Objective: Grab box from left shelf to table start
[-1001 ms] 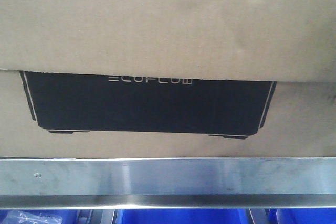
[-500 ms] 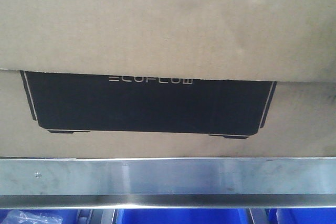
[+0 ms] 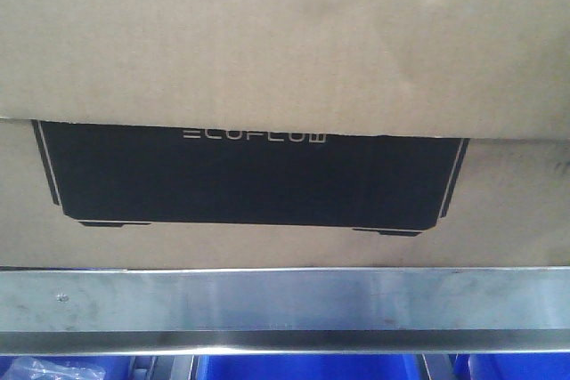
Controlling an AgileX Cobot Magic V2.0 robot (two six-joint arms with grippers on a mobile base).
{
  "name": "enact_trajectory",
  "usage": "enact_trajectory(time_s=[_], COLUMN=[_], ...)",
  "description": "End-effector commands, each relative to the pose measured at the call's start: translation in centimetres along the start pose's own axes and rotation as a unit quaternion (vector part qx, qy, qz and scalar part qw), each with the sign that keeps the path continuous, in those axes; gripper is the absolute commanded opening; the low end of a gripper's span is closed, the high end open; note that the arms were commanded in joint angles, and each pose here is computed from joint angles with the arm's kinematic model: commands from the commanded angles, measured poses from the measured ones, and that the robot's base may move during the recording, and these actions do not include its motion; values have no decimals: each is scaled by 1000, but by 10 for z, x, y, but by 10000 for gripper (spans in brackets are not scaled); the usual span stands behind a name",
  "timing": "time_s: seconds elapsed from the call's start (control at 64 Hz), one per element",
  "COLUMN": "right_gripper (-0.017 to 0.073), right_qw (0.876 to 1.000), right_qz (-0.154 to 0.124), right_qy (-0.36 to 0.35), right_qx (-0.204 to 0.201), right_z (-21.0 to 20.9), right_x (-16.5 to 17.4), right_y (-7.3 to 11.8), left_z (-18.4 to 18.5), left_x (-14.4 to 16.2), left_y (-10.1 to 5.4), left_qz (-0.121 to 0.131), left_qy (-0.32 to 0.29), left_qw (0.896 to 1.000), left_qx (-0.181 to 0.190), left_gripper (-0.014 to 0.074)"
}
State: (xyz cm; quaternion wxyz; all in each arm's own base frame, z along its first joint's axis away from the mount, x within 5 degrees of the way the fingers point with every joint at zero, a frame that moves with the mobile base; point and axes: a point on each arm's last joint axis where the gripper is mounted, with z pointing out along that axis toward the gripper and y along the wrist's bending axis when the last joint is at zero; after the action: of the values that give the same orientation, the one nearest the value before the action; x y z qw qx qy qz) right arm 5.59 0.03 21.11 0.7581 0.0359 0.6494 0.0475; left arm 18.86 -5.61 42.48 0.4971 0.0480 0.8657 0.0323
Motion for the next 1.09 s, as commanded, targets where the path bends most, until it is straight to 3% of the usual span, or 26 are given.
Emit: enact_trajectory(time_s=[0.0, 0.109, 0.36, 0.453, 0.547, 0.86, 1.079], right_gripper=[25, 25, 25, 25, 25, 25, 25], right_qw=[999, 999, 999, 999, 999, 999, 999], right_qz=[-6, -6, -6, -6, -6, -6, -6], right_qy=[-44, -44, -44, -44, -44, -44, -44], right_qx=[-2, -2, -2, -2, -2, -2, -2], right_z=[-1, -1, -1, -1, -1, -1, -1], right_x=[-9, -9, -9, -9, -9, -9, -9], right_y=[1, 1, 1, 1, 1, 1, 1], left_z=[-6, 0, 24, 34, 43, 57, 56], left_x=[-17, -25, -39, -41, -44, -40, -40], left_y=[-4, -11, 0, 1, 0, 0, 0], left_qz=[1, -1, 11, 7, -10, -12, -36], left_qy=[2, 50, 137, 165, 177, 217, 216], left_qw=[1000, 998, 990, 986, 984, 976, 976], left_qx=[20, 37, -9, 13, 27, 17, 12], left_gripper=[441, 421, 417, 417, 417, 416, 378])
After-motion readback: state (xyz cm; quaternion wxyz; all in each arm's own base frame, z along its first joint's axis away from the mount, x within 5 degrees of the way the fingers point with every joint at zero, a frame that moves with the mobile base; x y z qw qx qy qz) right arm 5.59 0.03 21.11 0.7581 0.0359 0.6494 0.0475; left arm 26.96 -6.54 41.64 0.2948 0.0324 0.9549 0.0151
